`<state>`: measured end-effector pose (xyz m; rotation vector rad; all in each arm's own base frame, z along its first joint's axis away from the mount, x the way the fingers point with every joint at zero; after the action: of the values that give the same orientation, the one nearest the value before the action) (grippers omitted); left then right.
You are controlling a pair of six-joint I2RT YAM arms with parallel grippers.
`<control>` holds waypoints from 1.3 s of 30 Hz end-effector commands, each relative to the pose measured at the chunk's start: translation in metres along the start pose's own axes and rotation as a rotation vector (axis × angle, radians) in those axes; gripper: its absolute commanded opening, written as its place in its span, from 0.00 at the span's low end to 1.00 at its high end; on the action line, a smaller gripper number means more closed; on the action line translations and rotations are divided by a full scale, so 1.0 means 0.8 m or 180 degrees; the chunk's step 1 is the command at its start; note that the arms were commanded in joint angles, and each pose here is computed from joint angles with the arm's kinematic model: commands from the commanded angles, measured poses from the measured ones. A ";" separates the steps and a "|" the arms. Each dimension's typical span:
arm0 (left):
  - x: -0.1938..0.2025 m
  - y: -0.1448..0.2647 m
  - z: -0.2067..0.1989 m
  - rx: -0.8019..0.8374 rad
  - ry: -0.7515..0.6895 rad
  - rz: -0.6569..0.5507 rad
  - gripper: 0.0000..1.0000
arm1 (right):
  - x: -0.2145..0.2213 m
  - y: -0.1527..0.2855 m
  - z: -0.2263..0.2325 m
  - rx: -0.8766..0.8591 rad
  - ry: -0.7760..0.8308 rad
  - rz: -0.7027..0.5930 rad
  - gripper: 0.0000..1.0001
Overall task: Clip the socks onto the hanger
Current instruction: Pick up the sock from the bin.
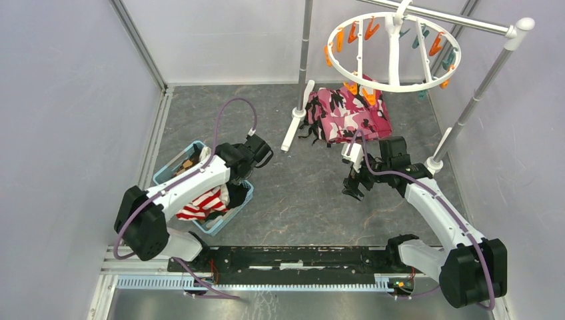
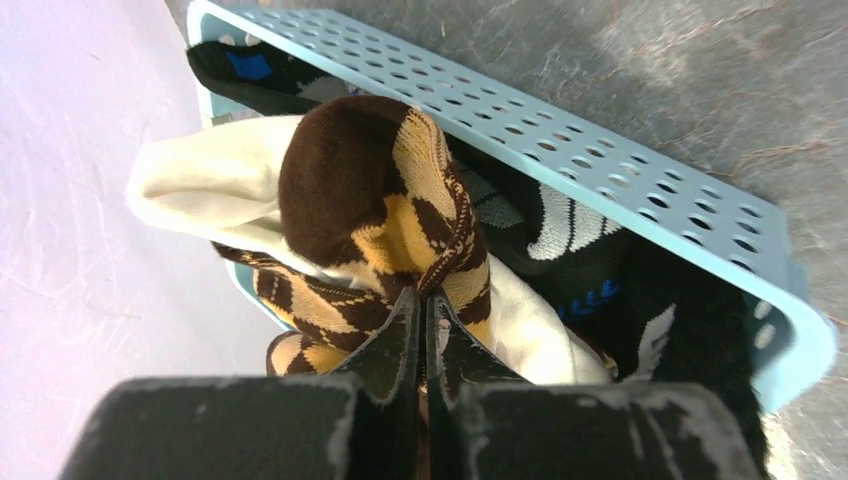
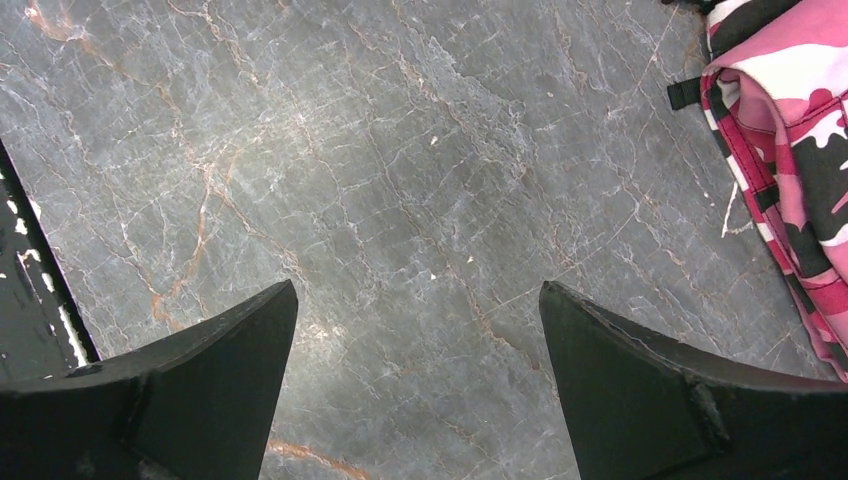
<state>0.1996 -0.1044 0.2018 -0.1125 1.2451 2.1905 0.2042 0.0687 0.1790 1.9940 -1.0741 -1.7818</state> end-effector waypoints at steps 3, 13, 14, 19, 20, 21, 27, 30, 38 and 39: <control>-0.028 0.069 0.023 0.0411 0.0414 -0.0621 0.02 | -0.014 0.007 -0.004 0.0031 0.0169 -0.0155 0.98; -0.046 0.126 0.083 -0.0046 0.0978 -0.1223 0.02 | -0.020 0.009 -0.002 -0.0084 0.0257 -0.0276 0.98; -0.048 0.132 0.090 -0.0073 0.1064 -0.1297 0.02 | -0.021 0.009 -0.001 -0.0100 0.0268 -0.0300 0.98; -0.065 0.180 0.112 0.0546 0.1530 -0.1879 0.02 | -0.032 0.015 0.001 -0.0219 0.0452 -0.0462 0.98; -0.069 0.192 0.112 0.0858 0.1583 -0.2064 0.02 | -0.035 0.017 0.001 -0.0248 0.0513 -0.0497 0.98; -0.074 0.204 0.112 0.1169 0.1623 -0.2260 0.02 | -0.039 0.019 0.001 -0.0283 0.0585 -0.0549 0.98; -0.100 0.255 0.089 0.2793 0.1635 -0.3253 0.02 | -0.070 0.037 0.006 -0.0626 0.1479 -0.1040 0.97; -0.112 0.261 0.057 0.3616 0.1547 -0.3495 0.02 | -0.088 0.043 0.008 -0.0687 0.1754 -0.1393 0.97; -0.123 0.251 -0.012 0.5121 0.1516 -0.3607 0.02 | -0.122 0.054 -0.008 -0.0435 0.1631 -0.1748 0.96; -0.123 0.247 -0.017 0.5166 0.1512 -0.3584 0.02 | -0.124 0.053 -0.010 -0.0409 0.1585 -0.1769 0.96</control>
<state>0.1823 -0.2196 0.3540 -0.5782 2.0350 0.2939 0.1925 0.0955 0.2548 2.4906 -0.3292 -1.3964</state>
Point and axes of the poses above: each gripper's point midway between its finger pads, its own y axis back along the fingers, its own z axis along the line the jaws close on, x = y × z, the point moved 10 cm from there along y, back along the fingers, and after that the axes turned 10 degrees about y, right-handed, at the moved point
